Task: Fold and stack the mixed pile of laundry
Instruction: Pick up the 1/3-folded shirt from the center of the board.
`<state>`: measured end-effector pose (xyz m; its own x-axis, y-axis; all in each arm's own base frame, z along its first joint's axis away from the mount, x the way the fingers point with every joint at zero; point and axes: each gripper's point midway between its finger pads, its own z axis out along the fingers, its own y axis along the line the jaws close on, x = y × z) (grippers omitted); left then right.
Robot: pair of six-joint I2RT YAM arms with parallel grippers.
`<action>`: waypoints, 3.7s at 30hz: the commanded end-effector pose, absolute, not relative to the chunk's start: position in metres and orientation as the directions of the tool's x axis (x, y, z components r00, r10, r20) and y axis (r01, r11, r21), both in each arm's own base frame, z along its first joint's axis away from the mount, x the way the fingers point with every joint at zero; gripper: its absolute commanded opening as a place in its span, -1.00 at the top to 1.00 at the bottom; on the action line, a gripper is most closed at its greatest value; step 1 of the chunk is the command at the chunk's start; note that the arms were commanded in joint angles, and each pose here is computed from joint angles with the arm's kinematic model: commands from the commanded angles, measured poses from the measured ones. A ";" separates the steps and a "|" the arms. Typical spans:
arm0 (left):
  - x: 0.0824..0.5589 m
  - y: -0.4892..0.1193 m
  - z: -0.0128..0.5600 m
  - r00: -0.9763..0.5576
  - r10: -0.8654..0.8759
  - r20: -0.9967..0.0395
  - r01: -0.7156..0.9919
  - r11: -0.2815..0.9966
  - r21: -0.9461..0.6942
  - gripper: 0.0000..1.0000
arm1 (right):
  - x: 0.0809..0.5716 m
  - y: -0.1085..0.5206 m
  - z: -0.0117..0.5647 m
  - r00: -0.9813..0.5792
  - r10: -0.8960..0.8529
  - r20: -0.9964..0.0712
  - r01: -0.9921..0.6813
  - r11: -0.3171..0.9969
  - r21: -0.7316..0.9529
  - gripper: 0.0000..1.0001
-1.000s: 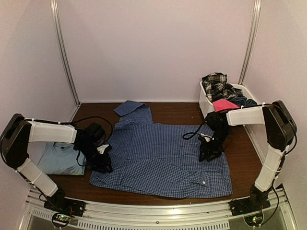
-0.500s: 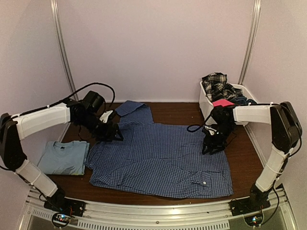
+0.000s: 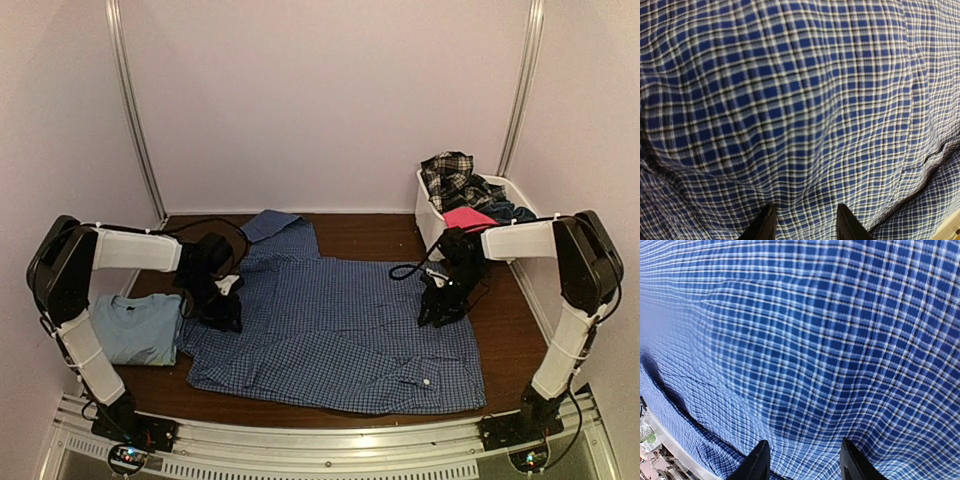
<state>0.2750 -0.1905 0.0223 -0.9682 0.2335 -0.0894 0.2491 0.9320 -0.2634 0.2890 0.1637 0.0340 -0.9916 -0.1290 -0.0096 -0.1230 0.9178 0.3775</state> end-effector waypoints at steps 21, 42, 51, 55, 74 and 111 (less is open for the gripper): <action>0.138 -0.175 -0.020 -0.949 0.267 0.167 0.231 0.950 -0.210 0.33 | 0.244 0.153 -0.006 -0.970 -0.213 0.121 -0.177 0.951 0.255 0.02; 0.378 -0.190 0.216 -0.761 -0.002 -0.649 0.309 0.878 -0.365 -0.95 | 0.393 0.110 0.176 -0.771 0.115 -0.627 -0.135 0.932 0.336 -0.72; 0.424 -0.167 0.188 -0.773 -0.022 -0.634 0.234 0.919 -0.317 -0.94 | 0.413 0.103 0.122 -0.786 0.160 -0.598 -0.078 0.932 0.353 -0.36; 0.437 -0.163 0.151 -0.809 0.015 -0.588 0.215 0.938 -0.272 -0.73 | 0.426 0.092 0.104 -0.774 0.138 -0.617 -0.037 0.964 0.263 -0.27; 0.462 -0.162 0.019 -0.933 0.066 -0.354 0.145 0.969 -0.200 -0.26 | 0.444 0.098 0.042 -0.841 0.040 -0.540 -0.041 0.990 0.138 -0.26; 0.474 -0.162 0.027 -0.907 0.147 -0.395 0.223 0.963 -0.154 -0.22 | 0.440 0.108 0.049 -0.758 -0.393 -0.520 -0.291 0.918 -0.270 -0.23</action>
<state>0.4616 -0.1648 0.0229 -0.9248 0.1229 -0.3602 0.1984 0.9633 -0.1806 0.4358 0.1333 0.0493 -0.7499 -0.3043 -0.5874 -0.3058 0.9468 -0.1001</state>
